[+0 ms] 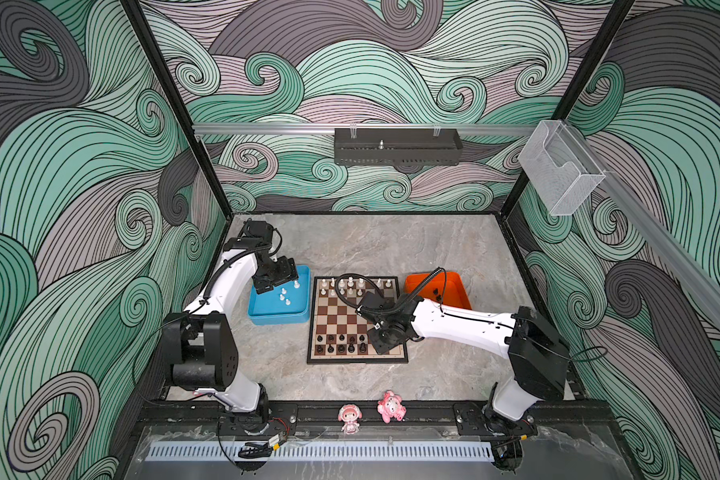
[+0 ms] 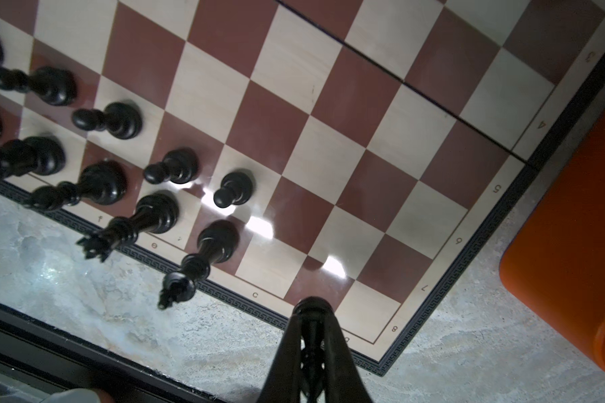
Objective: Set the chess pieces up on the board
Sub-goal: 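Lift the black pawn and carry it over the board's near rows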
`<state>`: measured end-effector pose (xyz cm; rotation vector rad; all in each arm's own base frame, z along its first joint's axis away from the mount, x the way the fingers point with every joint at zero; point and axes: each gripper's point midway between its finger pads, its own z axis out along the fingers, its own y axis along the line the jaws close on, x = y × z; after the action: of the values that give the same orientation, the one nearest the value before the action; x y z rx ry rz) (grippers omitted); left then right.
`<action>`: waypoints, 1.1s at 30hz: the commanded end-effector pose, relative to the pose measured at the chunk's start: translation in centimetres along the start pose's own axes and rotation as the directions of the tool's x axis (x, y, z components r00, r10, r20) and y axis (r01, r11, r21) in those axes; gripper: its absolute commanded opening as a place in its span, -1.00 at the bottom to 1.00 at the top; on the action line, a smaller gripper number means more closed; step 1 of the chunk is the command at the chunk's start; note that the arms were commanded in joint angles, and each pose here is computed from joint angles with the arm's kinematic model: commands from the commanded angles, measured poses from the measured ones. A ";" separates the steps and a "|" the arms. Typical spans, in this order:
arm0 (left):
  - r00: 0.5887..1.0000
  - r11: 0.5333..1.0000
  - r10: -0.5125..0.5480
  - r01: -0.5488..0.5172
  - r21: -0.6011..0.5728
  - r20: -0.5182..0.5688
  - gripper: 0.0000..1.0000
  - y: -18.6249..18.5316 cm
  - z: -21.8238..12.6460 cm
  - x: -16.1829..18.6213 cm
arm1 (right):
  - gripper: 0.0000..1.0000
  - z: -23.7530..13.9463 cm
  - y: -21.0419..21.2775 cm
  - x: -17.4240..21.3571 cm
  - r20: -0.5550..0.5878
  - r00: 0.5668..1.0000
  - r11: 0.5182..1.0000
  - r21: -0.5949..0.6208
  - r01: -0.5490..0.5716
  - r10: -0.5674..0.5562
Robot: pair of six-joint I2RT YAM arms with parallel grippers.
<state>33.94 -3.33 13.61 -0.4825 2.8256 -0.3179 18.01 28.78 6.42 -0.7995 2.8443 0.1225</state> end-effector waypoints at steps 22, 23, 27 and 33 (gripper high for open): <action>1.000 1.000 0.002 -0.002 0.025 -0.005 0.66 -0.2 -0.5 0.5 | -0.74 1.2 1.0 0.3 -0.055 0.998 1.000 -0.011 -0.004 0.003; 1.000 1.000 0.001 -0.001 0.023 -0.010 0.66 -0.2 -0.3 0.5 | -0.74 1.2 1.2 0.2 -0.054 0.999 1.000 -0.015 0.000 -0.001; 1.000 1.000 0.003 -0.003 0.023 -0.012 0.67 -0.1 -0.2 0.6 | -0.73 1.3 1.7 0.1 -0.055 0.998 0.999 -0.034 0.007 -0.008; 1.000 1.000 0.002 -0.002 0.020 -0.017 0.66 0.0 0.1 0.7 | -0.72 1.5 2.1 0.0 -0.058 0.998 0.999 -0.052 0.014 -0.017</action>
<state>33.54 -3.62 13.24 -0.4810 2.8370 -0.3405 17.14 29.84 4.56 -0.8235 2.9134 0.1362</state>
